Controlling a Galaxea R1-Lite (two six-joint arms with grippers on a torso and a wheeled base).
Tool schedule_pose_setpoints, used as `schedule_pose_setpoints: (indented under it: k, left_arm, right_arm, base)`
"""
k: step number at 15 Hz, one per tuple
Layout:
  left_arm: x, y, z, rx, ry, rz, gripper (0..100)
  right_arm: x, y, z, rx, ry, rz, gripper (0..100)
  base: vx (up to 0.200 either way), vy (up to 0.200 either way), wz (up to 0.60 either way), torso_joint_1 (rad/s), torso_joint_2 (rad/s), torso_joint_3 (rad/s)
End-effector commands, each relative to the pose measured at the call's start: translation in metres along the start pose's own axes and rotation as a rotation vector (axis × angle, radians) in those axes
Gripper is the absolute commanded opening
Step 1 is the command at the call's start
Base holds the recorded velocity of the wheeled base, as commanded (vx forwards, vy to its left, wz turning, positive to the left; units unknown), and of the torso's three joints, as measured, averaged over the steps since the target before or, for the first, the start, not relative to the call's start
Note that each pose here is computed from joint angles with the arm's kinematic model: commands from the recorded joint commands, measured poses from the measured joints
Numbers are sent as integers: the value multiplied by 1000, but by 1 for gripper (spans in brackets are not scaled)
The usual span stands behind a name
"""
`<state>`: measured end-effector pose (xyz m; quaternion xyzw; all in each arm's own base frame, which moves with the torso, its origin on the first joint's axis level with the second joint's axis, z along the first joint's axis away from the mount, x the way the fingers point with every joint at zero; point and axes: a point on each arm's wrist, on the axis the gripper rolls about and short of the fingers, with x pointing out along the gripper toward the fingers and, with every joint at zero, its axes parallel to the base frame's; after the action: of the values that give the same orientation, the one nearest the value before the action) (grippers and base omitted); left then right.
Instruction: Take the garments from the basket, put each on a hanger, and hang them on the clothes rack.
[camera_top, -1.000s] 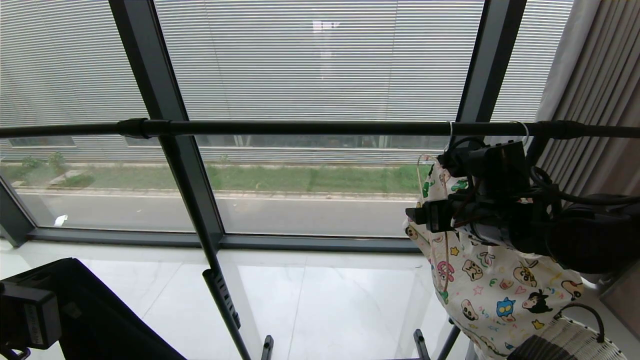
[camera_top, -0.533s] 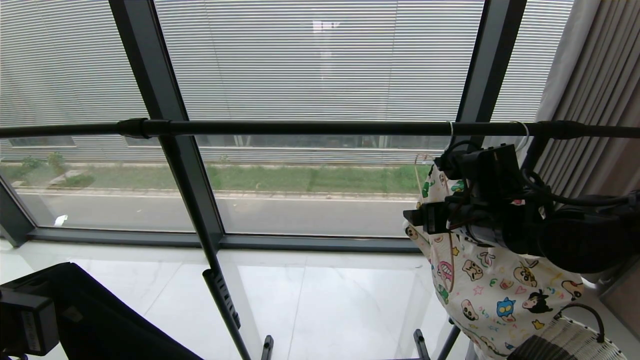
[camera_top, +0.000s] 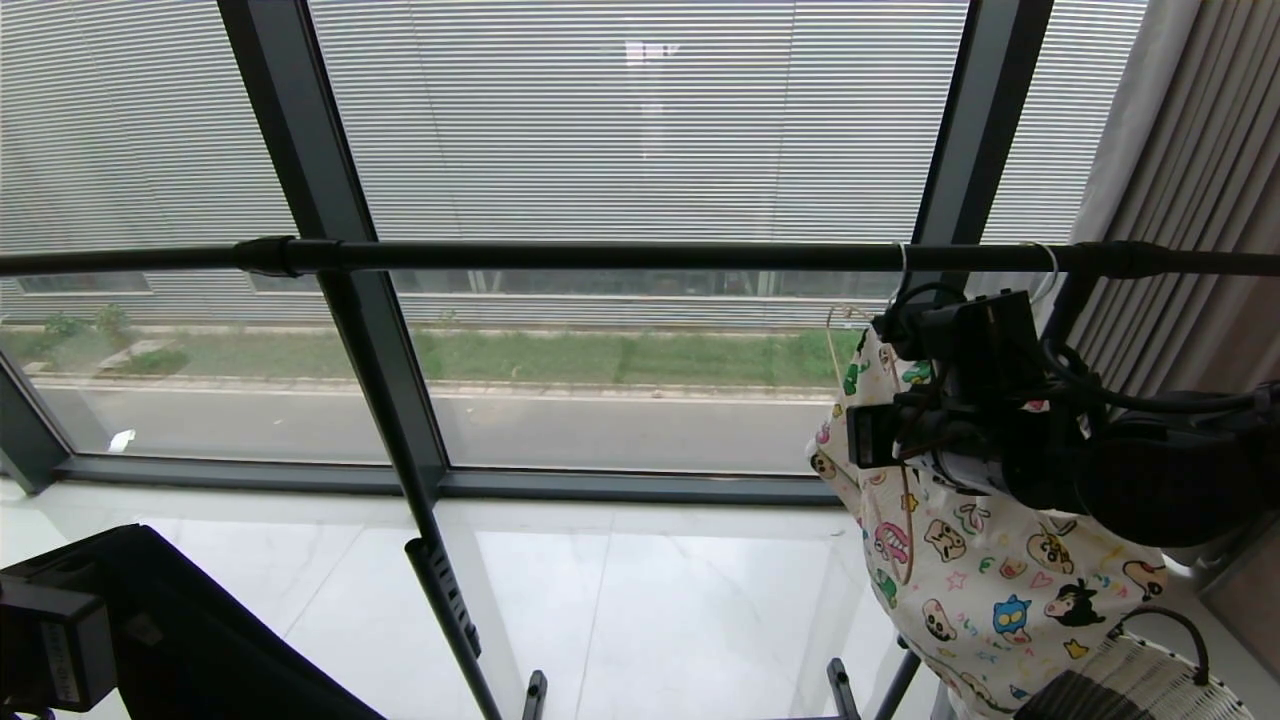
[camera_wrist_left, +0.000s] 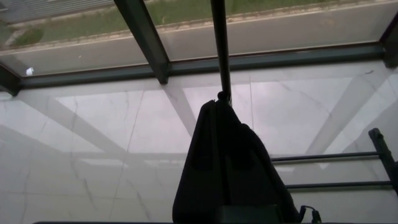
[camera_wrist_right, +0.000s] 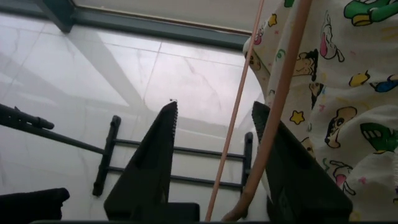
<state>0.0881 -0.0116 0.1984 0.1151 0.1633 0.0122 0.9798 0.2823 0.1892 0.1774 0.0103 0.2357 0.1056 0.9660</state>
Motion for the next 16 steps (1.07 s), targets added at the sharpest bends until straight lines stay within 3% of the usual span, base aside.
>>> schedule_pose_setpoints:
  k: [1,8,13,16]
  left_arm:
    - [0,0,0,0,1,-1,0]
    - [0,0,0,0,1,-1,0]
    - [0,0,2,-5,-18,4,0]
    - [0,0,2,-5,-21,4,0]
  right_arm:
    - [2,-1,-1,-2,2,-16,0]
    - [1,-2,0,1,-23,-82,0]
    - [-13,1,19,42,-163,-60,0]
    - [-30,6,9,8,-170,-37,0]
  base:
    - [0,0,0,0,0,0]
    - [0,0,0,0,0,0]
    - [0,0,0,0,0,0]
    - [0,0,0,0,0,0]
